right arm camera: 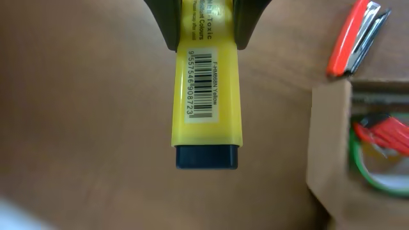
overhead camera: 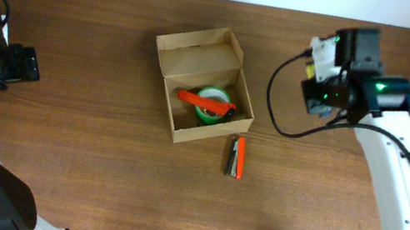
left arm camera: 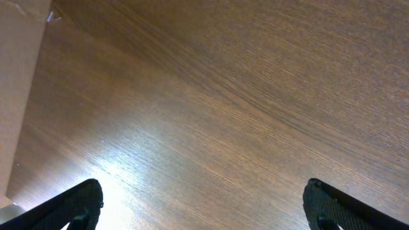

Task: Pack container
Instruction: 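Carry the yellow highlighter into the box and release it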

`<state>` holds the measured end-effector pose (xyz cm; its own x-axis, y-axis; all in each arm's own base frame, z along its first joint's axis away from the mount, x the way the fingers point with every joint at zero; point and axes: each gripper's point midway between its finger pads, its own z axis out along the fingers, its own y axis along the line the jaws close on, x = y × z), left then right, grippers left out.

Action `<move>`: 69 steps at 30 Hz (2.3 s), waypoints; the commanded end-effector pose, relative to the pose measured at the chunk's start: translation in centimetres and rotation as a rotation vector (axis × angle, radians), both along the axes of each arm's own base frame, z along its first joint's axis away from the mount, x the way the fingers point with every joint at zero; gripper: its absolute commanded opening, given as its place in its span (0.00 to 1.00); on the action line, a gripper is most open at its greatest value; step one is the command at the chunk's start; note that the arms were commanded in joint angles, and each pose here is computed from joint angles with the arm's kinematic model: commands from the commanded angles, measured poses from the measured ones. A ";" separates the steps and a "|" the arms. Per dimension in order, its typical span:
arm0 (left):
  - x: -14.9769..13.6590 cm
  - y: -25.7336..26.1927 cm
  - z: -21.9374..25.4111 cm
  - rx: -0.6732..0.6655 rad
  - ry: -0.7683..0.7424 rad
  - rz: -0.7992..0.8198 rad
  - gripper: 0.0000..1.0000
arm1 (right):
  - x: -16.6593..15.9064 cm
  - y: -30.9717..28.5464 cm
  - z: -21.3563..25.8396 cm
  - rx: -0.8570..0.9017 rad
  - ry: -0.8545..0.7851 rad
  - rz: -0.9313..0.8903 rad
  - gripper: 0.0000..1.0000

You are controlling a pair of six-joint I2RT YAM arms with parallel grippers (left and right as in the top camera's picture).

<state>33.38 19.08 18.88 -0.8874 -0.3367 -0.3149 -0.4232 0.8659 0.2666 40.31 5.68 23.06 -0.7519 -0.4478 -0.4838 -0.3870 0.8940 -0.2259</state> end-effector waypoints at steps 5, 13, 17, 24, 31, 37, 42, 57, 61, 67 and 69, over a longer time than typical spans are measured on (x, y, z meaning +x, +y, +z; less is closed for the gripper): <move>-0.2 0.0 0.4 0.004 -0.006 -0.011 1.00 | 0.4 6.3 6.1 -0.131 -0.176 0.398 0.10; -0.2 0.0 0.4 0.004 -0.006 -0.011 1.00 | -1.9 16.2 2.3 -0.271 -0.128 0.803 0.08; -0.2 0.0 0.4 0.004 -0.006 -0.011 1.00 | -2.5 18.4 -1.6 -0.405 -0.047 0.954 0.04; -0.2 0.0 0.4 0.004 -0.006 -0.011 1.00 | -2.0 20.0 -6.8 -0.458 0.053 1.046 0.03; -0.2 0.0 0.4 0.004 -0.006 -0.011 1.00 | -0.4 20.0 -10.1 -0.452 0.094 1.041 0.03; -0.2 0.0 0.4 0.004 -0.006 -0.011 1.00 | 0.0 20.8 -11.8 -0.396 0.105 1.058 0.04; -0.2 0.0 0.4 0.004 -0.006 -0.011 1.00 | -0.4 21.0 -13.9 -0.373 0.154 1.076 0.04; -0.2 0.0 0.4 0.004 -0.006 -0.011 1.00 | -2.2 21.3 -16.6 -0.302 0.259 1.086 0.17; -0.2 0.0 0.4 0.004 -0.006 -0.011 1.00 | -2.6 21.1 -16.8 -0.299 0.280 1.090 0.17; -0.2 0.0 0.4 0.004 -0.006 -0.011 1.00 | -3.1 21.3 -17.1 -0.271 0.302 1.085 0.20; -0.2 0.0 0.4 0.004 -0.006 -0.011 1.00 | -2.7 21.3 -17.1 -0.277 0.292 1.069 0.31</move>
<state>33.38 19.09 18.89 -0.8873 -0.3367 -0.3152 -0.4233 0.8659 0.2666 37.42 26.77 6.66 0.0264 -0.9914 -0.1284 -0.9879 -0.0063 -0.1551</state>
